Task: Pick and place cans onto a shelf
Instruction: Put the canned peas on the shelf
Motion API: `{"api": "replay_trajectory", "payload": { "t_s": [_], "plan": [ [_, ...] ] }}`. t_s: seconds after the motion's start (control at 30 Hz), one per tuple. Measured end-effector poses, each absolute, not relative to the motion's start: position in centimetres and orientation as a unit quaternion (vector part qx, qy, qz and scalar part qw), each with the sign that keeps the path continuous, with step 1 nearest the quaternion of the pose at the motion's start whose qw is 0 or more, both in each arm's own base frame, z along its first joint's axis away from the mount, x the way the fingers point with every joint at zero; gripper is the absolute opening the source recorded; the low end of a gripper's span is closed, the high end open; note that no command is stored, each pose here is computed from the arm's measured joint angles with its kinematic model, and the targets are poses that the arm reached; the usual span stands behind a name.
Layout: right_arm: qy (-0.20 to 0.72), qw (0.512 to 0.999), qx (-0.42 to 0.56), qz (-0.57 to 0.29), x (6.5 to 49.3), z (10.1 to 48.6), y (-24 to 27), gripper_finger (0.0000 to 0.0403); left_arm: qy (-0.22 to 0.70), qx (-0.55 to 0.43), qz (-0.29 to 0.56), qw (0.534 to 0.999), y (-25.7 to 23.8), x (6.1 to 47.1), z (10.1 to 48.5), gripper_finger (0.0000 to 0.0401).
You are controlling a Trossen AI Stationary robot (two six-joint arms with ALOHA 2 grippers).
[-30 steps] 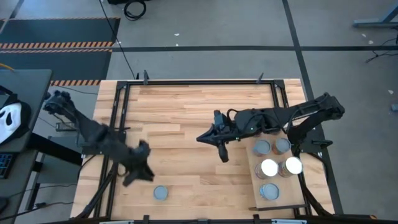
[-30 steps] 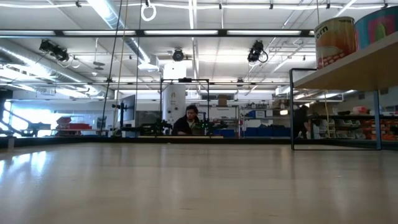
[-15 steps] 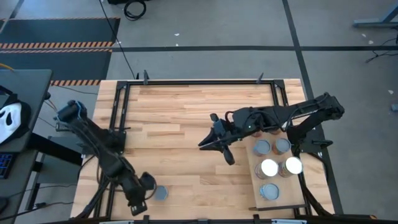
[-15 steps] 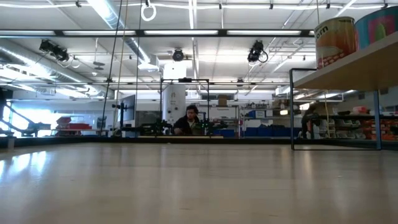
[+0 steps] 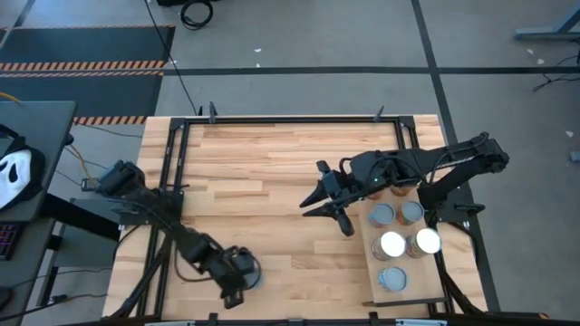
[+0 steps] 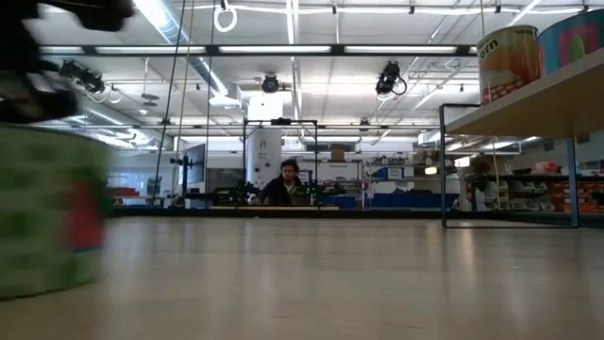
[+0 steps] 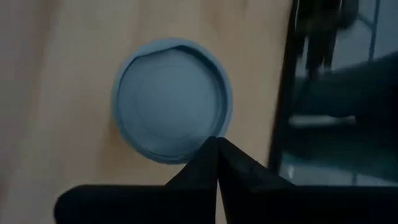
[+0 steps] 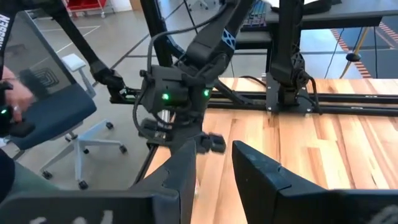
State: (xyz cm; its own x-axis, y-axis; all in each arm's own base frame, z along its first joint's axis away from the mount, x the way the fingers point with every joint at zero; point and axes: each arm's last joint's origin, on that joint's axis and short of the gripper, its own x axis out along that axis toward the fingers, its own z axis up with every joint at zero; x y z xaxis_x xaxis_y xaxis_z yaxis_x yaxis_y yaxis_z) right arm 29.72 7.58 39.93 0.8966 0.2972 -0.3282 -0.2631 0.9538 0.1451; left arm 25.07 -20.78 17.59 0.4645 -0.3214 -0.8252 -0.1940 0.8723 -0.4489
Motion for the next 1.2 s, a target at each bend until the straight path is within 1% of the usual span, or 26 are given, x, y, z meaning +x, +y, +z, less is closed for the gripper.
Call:
{"api": "replay_trajectory", "payload": {
  "t_s": [0.17, 0.23, 0.3, 0.4, 0.47, 0.6, 0.7, 0.8, 0.93, 1.03, 1.2],
  "plan": [
    [0.183, 0.971, 0.050, 0.145, 30.0, 39.6, 7.8, 0.0113, 0.427, -0.221, 0.001, 0.877, -17.9, 28.2, 17.8, 0.0005],
    [0.186, 0.973, 0.048, 0.131, 30.2, 39.4, 7.8, 0.0113, 0.390, -0.211, 0.022, 0.896, -16.3, 29.5, 18.2, 0.0005],
    [0.196, 0.974, 0.046, 0.103, 30.6, 38.9, 7.8, 0.0112, 0.365, -0.214, 0.033, 0.905, -14.7, 30.7, 18.5, 0.0007],
    [0.230, 0.969, 0.024, 0.090, 31.7, 37.2, 8.0, 0.0113, 0.354, -0.244, 0.036, 0.902, -12.4, 31.6, 19.4, 0.0009],
    [0.256, 0.962, 0.013, 0.094, 32.6, 35.9, 8.4, 0.0115, 0.364, -0.257, 0.022, 0.895, -11.7, 31.0, 20.6, 0.0009],
    [0.276, 0.955, 0.000, 0.107, 34.0, 34.0, 9.5, 0.0122, 0.378, -0.265, 0.012, 0.887, -12.0, 28.1, 23.5, 0.0004],
    [0.278, 0.954, -0.008, 0.113, 35.0, 32.9, 10.1, 0.0137, 0.336, -0.266, 0.022, 0.903, -12.6, 25.4, 26.6, 0.0006],
    [0.293, 0.949, -0.010, 0.114, 36.3, 31.1, 10.6, 0.0161, 0.323, -0.268, 0.044, 0.907, -12.7, 22.8, 28.2, 0.0009],
    [0.312, 0.941, -0.008, 0.130, 38.5, 27.8, 11.5, 0.0209, 0.325, -0.285, 0.078, 0.899, -12.5, 20.3, 29.1, 0.0010],
    [0.333, 0.933, -0.009, 0.138, 39.8, 24.9, 12.1, 0.0254, 0.315, -0.277, 0.109, 0.901, -12.3, 19.5, 29.1, 0.0010],
    [0.375, 0.916, -0.027, 0.139, 41.0, 21.2, 12.4, 0.0334, 0.297, -0.275, 0.133, 0.905, -11.9, 19.8, 29.1, 0.0011]
  ]
}}
